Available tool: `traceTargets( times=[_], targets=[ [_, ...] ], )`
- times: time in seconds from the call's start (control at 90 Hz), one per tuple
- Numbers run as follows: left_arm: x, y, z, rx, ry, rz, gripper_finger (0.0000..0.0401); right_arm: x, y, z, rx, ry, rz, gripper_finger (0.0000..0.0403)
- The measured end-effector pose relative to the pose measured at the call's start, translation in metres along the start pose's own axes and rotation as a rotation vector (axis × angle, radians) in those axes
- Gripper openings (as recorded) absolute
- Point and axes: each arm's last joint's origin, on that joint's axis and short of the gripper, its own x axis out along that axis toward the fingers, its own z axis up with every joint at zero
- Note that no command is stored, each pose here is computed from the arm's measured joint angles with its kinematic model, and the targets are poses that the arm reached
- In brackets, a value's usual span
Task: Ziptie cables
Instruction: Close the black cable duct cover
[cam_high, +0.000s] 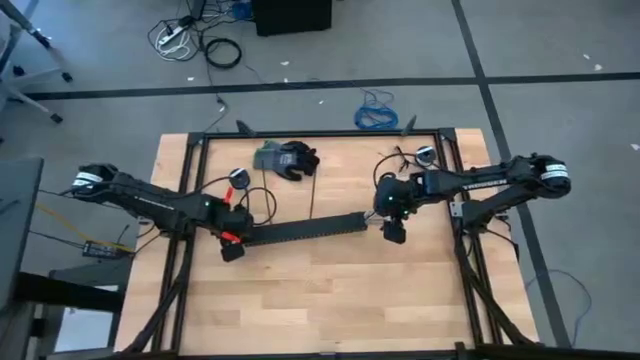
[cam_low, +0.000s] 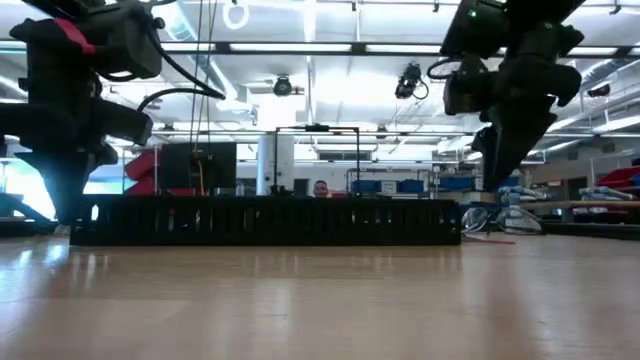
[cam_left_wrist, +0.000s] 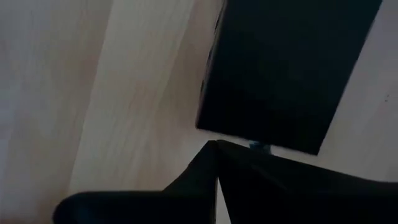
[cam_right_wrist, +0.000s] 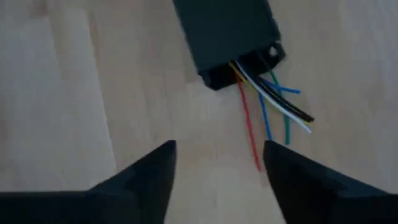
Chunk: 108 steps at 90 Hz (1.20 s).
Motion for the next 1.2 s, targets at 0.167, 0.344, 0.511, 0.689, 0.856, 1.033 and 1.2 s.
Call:
traceTargets(
  times=[0.167, 0.344, 0.511, 0.689, 0.856, 1.033, 1.2],
  targets=[
    [0.0, -0.001, 0.002, -0.006, -0.022, -0.013, 0.0, 0.01, 0.002, 0.008, -0.114, -0.045, 0.012, 0.0299],
    [0.0, -0.002, 0.003, -0.025, -0.032, -0.019, 0.0, 0.029, -0.001, 0.008, -0.219, 0.014, -0.006, 0.0327],
    [0.0, -0.002, 0.003, -0.034, -0.031, -0.018, 0.0, 0.034, -0.003, 0.007, -0.248, 0.041, -0.078, 0.0329],
    [0.0, -0.002, 0.003, -0.037, -0.032, -0.017, 0.0, 0.034, -0.004, 0.011, -0.3, 0.003, -0.089, 0.0325],
    [0.0, -0.002, 0.003, -0.036, -0.032, -0.017, 0.0, 0.034, -0.003, 0.014, -0.335, -0.026, -0.094, 0.0324],
    [0.0, -0.002, 0.003, -0.035, -0.031, -0.017, 0.0, 0.033, -0.004, 0.015, -0.353, -0.033, -0.12, 0.0316],
    [0.0, -0.002, 0.003, -0.035, -0.028, -0.02, 0.0, 0.033, -0.005, 0.018, -0.363, -0.059, -0.14, 0.0308]
  ],
)
